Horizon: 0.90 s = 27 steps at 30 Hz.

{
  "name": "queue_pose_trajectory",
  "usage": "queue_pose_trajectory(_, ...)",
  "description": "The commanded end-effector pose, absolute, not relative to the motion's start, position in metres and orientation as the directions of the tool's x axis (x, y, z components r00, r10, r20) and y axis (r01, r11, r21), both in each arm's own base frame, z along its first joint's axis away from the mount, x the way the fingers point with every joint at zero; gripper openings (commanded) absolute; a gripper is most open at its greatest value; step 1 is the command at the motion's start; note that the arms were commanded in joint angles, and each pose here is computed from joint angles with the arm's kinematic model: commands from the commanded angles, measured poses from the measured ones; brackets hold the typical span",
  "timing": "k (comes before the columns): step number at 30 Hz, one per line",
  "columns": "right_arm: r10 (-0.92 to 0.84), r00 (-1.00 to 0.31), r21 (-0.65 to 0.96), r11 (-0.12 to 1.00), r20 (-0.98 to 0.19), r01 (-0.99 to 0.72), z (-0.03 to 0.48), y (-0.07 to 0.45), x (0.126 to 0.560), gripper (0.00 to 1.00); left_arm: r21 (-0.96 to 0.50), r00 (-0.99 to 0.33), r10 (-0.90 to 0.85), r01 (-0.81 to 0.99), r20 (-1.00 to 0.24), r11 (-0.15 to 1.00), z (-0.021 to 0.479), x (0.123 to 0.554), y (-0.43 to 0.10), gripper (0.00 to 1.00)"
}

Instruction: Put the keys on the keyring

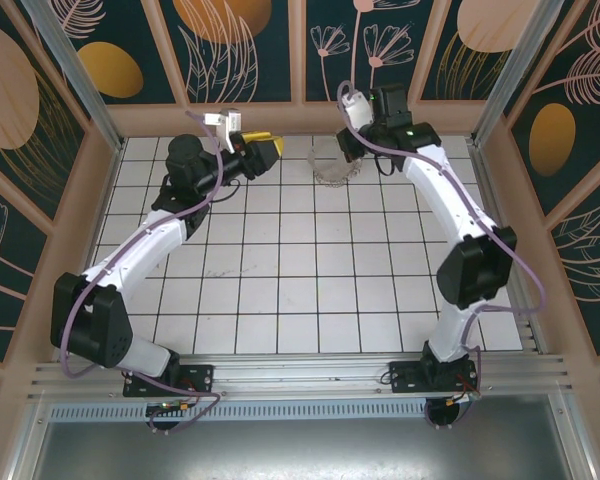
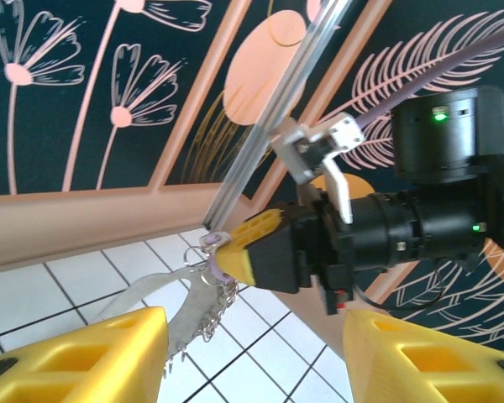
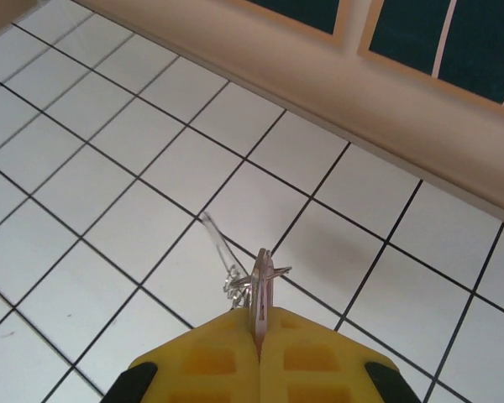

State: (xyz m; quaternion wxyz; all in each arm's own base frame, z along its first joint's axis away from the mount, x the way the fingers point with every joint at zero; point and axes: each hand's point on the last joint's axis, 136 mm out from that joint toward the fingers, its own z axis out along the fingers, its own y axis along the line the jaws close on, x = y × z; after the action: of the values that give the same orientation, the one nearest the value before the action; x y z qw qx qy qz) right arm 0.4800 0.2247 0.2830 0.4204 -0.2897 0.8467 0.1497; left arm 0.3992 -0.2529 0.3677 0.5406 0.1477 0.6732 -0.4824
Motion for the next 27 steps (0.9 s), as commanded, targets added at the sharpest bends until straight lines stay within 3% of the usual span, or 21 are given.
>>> queue_pose_trajectory(1, -0.36, -0.455, -0.005, 0.789, -0.814, -0.614, 0.283, 0.224, 0.507, 0.0, -0.46, -0.343, -0.307, 0.708, -0.887, 0.536, 0.368, 0.396, -0.243, 0.57)
queue_pose_trajectory(7, -0.339, -0.484, 0.034, 0.791, -0.807, -0.611, 0.261, 0.226, 0.536, 0.0, -0.454, -0.339, -0.303, 0.704, -0.891, 0.547, 0.37, 0.396, -0.239, 0.58)
queue_pose_trajectory(14, -0.342, -0.514, 0.085, 0.764, -0.786, -0.639, 0.236, 0.247, 0.537, 0.0, -0.47, -0.347, -0.32, 0.704, -0.882, 0.533, 0.371, 0.395, -0.239, 0.58)
queue_pose_trajectory(27, -0.329, -0.63, 0.206, 0.754, -0.703, -0.624, 0.171, 0.274, 0.466, 0.0, -0.511, -0.376, -0.352, 0.707, -0.857, 0.49, 0.366, 0.387, -0.24, 0.59)
